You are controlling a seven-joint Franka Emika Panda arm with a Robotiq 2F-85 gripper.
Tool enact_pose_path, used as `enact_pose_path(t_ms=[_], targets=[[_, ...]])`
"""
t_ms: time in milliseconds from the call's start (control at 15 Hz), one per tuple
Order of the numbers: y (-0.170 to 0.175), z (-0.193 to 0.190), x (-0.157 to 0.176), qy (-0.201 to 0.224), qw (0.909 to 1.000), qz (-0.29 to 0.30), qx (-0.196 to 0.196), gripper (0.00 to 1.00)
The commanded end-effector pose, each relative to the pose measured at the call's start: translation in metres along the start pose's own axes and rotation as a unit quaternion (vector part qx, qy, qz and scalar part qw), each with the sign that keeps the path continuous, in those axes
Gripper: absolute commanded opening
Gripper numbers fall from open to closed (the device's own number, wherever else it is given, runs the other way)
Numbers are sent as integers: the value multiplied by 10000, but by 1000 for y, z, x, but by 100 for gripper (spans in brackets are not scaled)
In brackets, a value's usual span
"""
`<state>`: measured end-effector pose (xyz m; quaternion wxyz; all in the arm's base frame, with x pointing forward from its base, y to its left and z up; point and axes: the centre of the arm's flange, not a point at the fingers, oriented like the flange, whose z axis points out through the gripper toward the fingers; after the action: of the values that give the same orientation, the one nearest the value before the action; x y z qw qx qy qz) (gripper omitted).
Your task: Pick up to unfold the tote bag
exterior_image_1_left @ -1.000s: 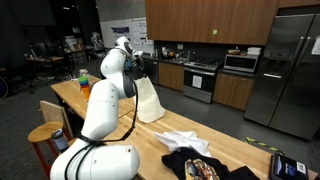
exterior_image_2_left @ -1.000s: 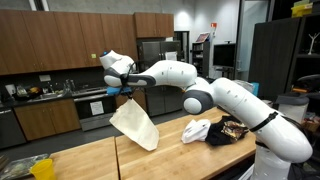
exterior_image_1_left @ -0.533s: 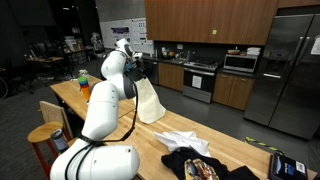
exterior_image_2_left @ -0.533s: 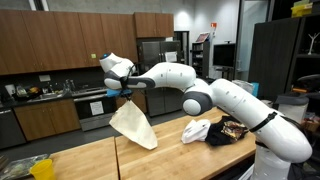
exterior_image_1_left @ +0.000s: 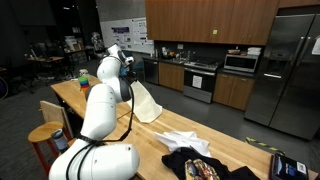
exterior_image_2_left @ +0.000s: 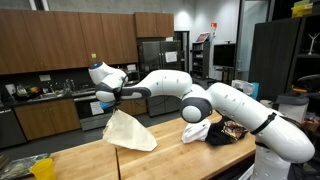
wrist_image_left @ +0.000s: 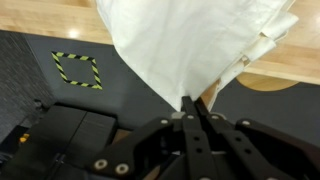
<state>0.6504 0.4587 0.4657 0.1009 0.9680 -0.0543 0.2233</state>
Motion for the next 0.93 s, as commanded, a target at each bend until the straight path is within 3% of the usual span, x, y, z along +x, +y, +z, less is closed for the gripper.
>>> enact_pose_path(t_ms=[0,333,600,867], targets=[[7,-6,-18,94,9948,-984,245,1],[15,2,-35,333,9720,-2203,748,1],[14,26,-58,480,9425,-3086,1193,1],[7,71,-72,177,9388,-3014,1656,1]])
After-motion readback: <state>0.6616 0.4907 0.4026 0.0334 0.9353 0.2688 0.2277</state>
